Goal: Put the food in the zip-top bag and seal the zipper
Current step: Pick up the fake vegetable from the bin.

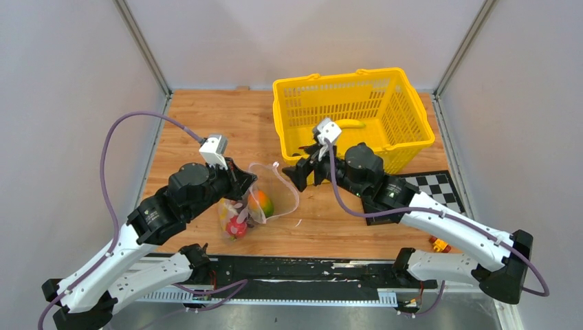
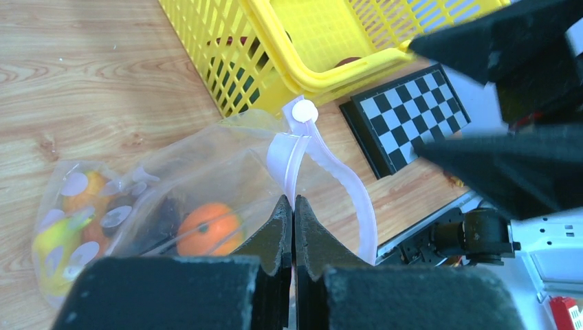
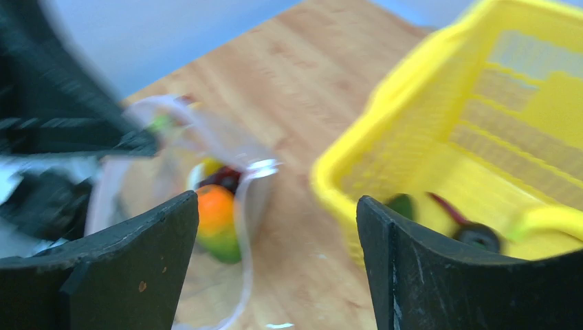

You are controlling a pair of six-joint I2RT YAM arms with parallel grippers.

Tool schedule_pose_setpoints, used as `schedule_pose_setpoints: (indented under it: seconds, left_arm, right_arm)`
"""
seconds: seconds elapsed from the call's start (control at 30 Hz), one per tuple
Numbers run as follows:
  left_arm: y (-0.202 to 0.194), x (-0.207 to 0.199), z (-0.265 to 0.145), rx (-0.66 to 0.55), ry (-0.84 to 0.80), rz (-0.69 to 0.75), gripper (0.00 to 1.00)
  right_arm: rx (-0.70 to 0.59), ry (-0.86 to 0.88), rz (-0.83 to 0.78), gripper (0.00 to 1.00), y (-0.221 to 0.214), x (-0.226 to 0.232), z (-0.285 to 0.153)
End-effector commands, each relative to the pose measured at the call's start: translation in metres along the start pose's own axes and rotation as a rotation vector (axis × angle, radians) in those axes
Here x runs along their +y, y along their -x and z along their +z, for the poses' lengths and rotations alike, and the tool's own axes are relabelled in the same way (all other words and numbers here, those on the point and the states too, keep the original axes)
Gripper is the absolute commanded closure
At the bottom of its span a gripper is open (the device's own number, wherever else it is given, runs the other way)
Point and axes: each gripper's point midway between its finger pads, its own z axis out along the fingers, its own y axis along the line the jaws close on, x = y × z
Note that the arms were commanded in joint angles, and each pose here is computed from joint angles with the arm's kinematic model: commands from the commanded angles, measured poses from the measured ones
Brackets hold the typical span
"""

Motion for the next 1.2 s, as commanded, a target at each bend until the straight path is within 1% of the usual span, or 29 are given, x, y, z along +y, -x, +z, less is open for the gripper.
schedule_pose_setpoints:
  seconds: [0.0, 0.1, 0.23, 0.4, 0.57, 0.67, 0.77, 0.8, 0.9, 1.0, 1.17]
  left_arm:
    - [0.015, -0.007, -0.002, -0.063, -0.025, -0.026, 1.00]
    - [0.015, -0.007, -0.002, -0.063, -0.027, -0.026, 1.00]
    - [0.015, -0.007, -0.003, -0.060, -0.027, -0.024, 1.00]
    - [0.013, -0.006, -0.004, -0.059, -0.027, -0.024, 1.00]
    - [0.012, -0.006, -0.005, -0.057, -0.029, -0.024, 1.00]
    - [0.012, -0.005, -0.005, -0.058, -0.029, -0.024, 1.00]
    - [0.010, -0.005, -0.004, -0.054, -0.032, -0.022, 1.00]
    - [0.010, -0.005, -0.005, -0.055, -0.031, -0.022, 1.00]
    - [0.010, -0.004, -0.006, -0.057, -0.028, -0.021, 1.00]
    - [0.012, -0.002, -0.009, -0.066, -0.019, -0.021, 1.00]
    - [0.014, 0.004, -0.012, -0.080, 0.004, -0.015, 1.00]
  right_arm:
    - [-0.054, -0.496, -0.009, 0.14, 0.045, -0.091, -0.031]
    - [-0.013, -0.698, 0.050, 0.11, 0.043, -0.142, -0.049]
    - [0.068, -0.878, 0.176, 0.10, 0.024, -0.200, -0.073]
    - [0.180, -0.999, 0.286, 0.10, -0.012, -0.253, -0.091]
    - [0.323, -1.049, 0.426, 0.13, -0.056, -0.294, -0.088]
    - [0.446, -1.125, 0.524, 0.16, -0.085, -0.314, -0.084]
    - [0.625, -1.202, 0.577, 0.22, -0.113, -0.326, -0.080]
    - [0.659, -1.230, 0.602, 0.24, -0.118, -0.329, -0.078]
    - [0.771, -1.280, 0.664, 0.24, -0.142, -0.334, -0.073]
    - [0.790, -1.337, 0.738, 0.24, -0.157, -0.334, -0.072]
    - [0.714, -1.445, 0.892, 0.22, -0.175, -0.332, -0.080]
